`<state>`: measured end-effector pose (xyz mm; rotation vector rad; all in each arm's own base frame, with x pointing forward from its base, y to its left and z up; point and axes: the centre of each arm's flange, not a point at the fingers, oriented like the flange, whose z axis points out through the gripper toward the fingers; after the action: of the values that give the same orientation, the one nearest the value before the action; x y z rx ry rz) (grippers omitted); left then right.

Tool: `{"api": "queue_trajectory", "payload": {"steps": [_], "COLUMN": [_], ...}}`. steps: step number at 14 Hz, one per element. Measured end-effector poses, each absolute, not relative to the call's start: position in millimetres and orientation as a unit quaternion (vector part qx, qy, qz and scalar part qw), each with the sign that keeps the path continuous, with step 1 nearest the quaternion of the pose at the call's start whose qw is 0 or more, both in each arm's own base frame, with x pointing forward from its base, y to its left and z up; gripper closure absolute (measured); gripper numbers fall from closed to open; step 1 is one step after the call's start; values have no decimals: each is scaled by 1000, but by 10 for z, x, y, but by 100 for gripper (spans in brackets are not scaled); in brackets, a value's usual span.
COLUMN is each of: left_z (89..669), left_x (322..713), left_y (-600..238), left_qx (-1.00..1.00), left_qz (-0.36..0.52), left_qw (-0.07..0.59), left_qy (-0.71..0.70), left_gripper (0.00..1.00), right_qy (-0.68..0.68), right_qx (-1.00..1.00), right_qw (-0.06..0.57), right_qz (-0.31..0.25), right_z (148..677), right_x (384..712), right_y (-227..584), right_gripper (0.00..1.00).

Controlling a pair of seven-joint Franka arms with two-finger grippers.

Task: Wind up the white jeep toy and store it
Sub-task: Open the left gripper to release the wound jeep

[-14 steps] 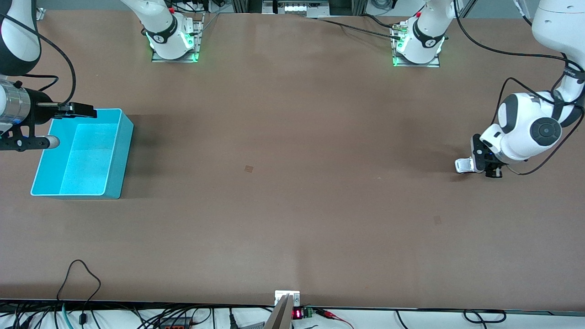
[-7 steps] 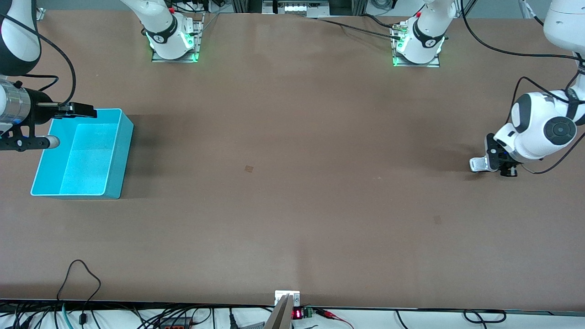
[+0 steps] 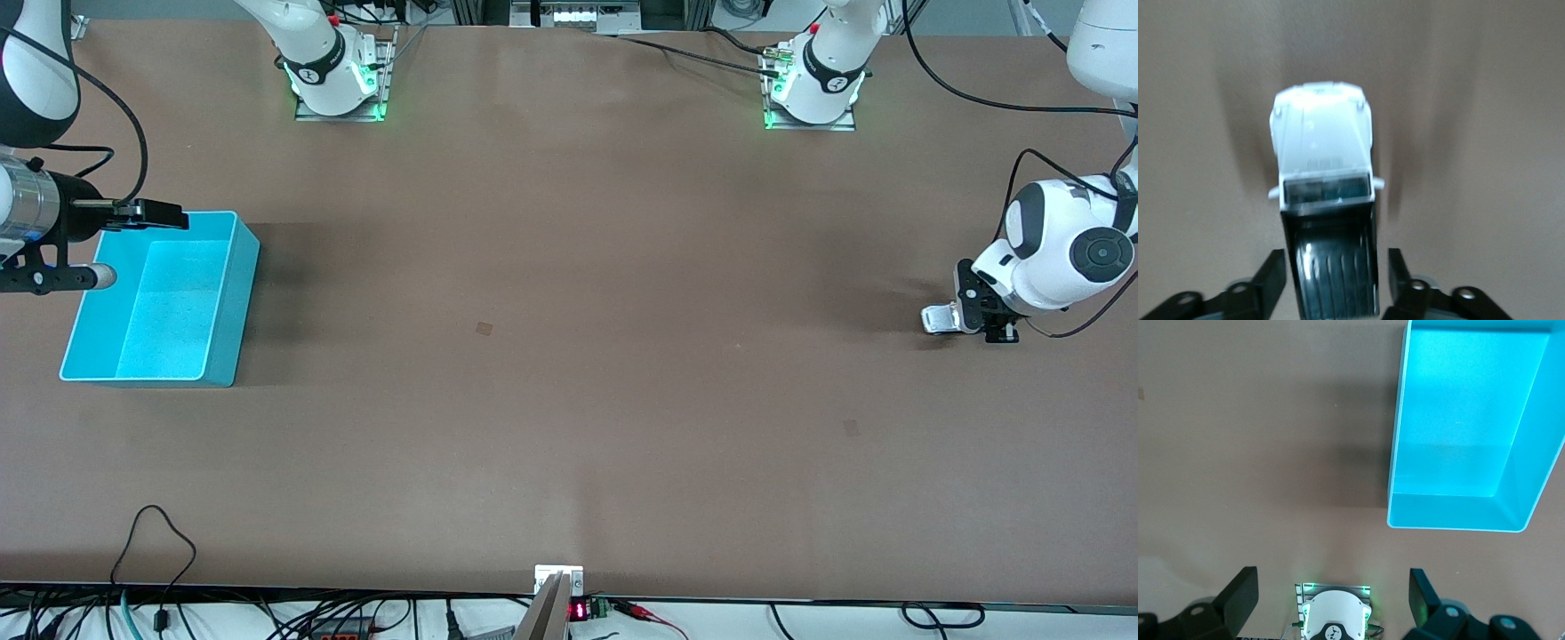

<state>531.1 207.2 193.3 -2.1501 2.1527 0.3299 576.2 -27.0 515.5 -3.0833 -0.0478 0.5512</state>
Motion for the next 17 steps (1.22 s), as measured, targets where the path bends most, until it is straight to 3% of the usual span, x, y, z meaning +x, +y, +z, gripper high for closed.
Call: {"api": "queue_trajectory", "payload": {"steps": [3,9,17], "left_z": [2204,2560,2632], "left_x": [5375,5428,5690], "left_y": [1890,1634,587], "left_qx": [-712,-706,-682], "left_qz": [107,105,57], "left_qw": [22,14,-2], "left_qy": [694,700,729], "left_gripper": [0,0,0], "right_qy": [-15,-15,-15], "right_qx": [-984,-984,-984], "right_qw": [5,5,5], "right_qz": [176,176,176], "right_z": [5154,5153,5153], "right_x": [5762,5762,5762], "right_y": [-271,-271,-271], "right_gripper": [0,0,0]}}
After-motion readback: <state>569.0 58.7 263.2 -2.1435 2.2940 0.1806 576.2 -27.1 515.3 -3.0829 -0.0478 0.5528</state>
